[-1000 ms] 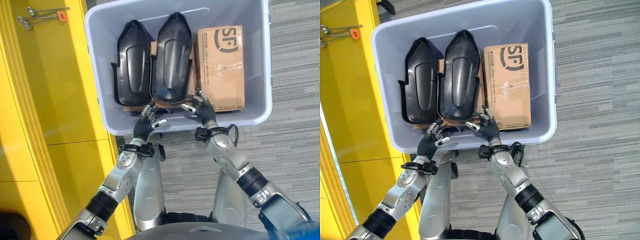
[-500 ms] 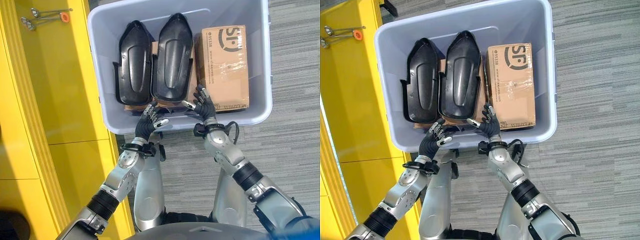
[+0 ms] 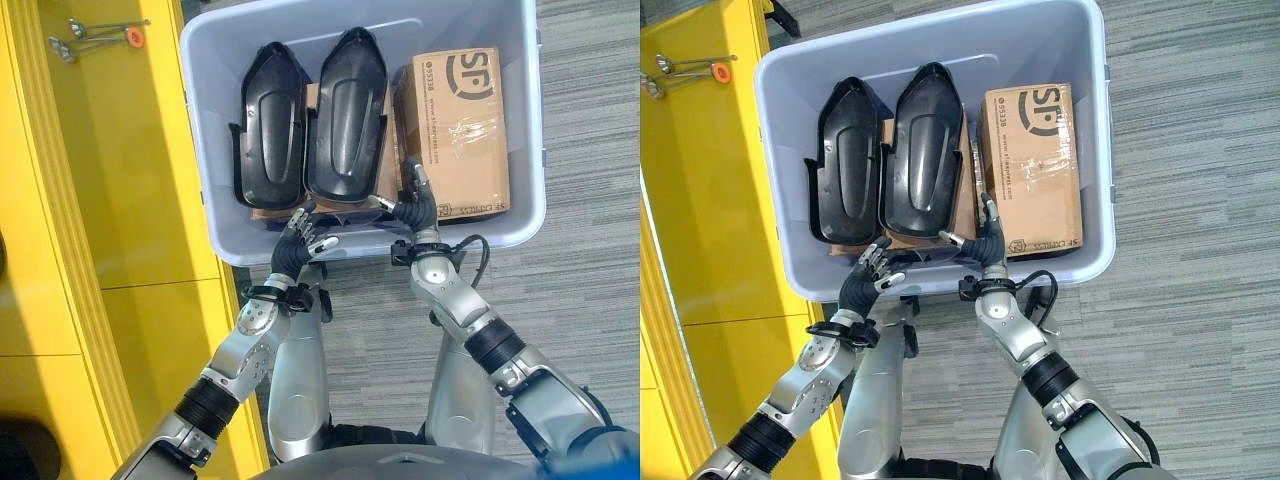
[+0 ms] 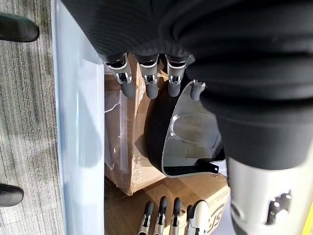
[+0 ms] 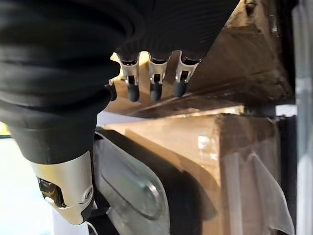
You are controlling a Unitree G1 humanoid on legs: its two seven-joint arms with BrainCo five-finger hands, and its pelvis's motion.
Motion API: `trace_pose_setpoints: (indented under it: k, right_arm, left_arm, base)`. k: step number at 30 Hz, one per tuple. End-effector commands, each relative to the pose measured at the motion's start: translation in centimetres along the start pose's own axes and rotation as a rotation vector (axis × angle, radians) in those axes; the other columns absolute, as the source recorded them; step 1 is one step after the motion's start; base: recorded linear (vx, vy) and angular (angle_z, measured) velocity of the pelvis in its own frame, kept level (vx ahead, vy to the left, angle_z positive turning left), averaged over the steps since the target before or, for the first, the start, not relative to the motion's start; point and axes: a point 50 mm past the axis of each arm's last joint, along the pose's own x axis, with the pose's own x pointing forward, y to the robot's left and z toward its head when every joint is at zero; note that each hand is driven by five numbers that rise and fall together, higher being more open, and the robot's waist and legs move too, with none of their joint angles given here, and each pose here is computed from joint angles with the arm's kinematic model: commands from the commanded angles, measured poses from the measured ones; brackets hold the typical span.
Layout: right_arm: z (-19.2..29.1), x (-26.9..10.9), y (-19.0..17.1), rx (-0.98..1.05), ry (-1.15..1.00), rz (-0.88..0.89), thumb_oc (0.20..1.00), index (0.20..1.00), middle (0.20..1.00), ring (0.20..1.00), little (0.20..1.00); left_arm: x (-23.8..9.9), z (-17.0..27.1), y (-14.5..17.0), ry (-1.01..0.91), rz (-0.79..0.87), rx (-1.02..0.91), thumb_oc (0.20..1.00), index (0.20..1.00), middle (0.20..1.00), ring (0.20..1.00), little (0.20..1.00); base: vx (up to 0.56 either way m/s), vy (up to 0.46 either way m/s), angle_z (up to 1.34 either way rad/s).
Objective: Move parts from the plastic box to the shelf.
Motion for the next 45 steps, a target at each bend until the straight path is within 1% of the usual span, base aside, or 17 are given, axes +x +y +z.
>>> trace_pose_setpoints:
  k: [1, 10, 17, 21, 24, 33, 43, 45]
  right_arm:
    - [1.3, 0.0, -0.2, 0.022, -0.081, -0.013, 1.000, 1.000, 1.000, 1.000, 1.000]
    - [2.9, 0.5, 0.8, 0.022, -0.154, 0.051, 1.000, 1.000, 1.000, 1.000, 1.000]
    - [4.0, 1.1, 1.1, 0.032, -0.191, 0.045, 1.000, 1.000, 1.000, 1.000, 1.000]
    - [5.2, 1.3, 1.0, 0.016, -0.280, 0.021, 1.000, 1.000, 1.000, 1.000, 1.000]
    - [5.4, 1.5, 1.0, 0.024, -0.267, 0.019, 1.000, 1.000, 1.000, 1.000, 1.000]
    - [5.0, 2.6, -0.2, 0.059, -0.222, -0.102, 1.000, 1.000, 1.000, 1.000, 1.000]
    - [5.9, 3.5, -0.8, 0.088, -0.245, -0.122, 1.000, 1.000, 1.000, 1.000, 1.000]
    - [6.0, 3.7, -0.9, 0.121, -0.223, -0.135, 1.000, 1.000, 1.000, 1.000, 1.000]
  left_arm:
    - [-0.7, -0.3, -1.8, 0.008, -0.062, -0.032, 1.000, 1.000, 1.000, 1.000, 1.000]
    - [-0.6, -0.2, -1.9, 0.013, -0.071, -0.040, 1.000, 1.000, 1.000, 1.000, 1.000]
    - [-0.5, -0.3, -1.9, 0.021, -0.077, -0.039, 1.000, 1.000, 1.000, 1.000, 1.000]
    - [-0.6, -0.4, -2.0, 0.023, -0.080, -0.043, 1.000, 1.000, 1.000, 1.000, 1.000]
    - [-0.6, -0.4, -2.0, 0.023, -0.081, -0.042, 1.000, 1.000, 1.000, 1.000, 1.000]
    - [-0.5, -0.5, -2.3, 0.017, -0.084, -0.055, 1.000, 1.000, 1.000, 1.000, 1.000]
    - [-0.3, -0.5, -2.8, 0.025, -0.092, -0.077, 1.000, 1.000, 1.000, 1.000, 1.000]
    - [-0.3, -0.7, -2.9, 0.029, -0.093, -0.078, 1.000, 1.000, 1.000, 1.000, 1.000]
  base:
    - [0.00, 0.000, 0.00]
    - [0.00, 0.000, 0.00]
    - [0.00, 0.000, 0.00]
    - [0.00, 0.000, 0.00]
    - [0.00, 0.011, 0.01]
    - [0.00, 0.008, 0.01]
    - [0.00, 0.010, 0.00]
    - [0.00, 0.000, 0.00]
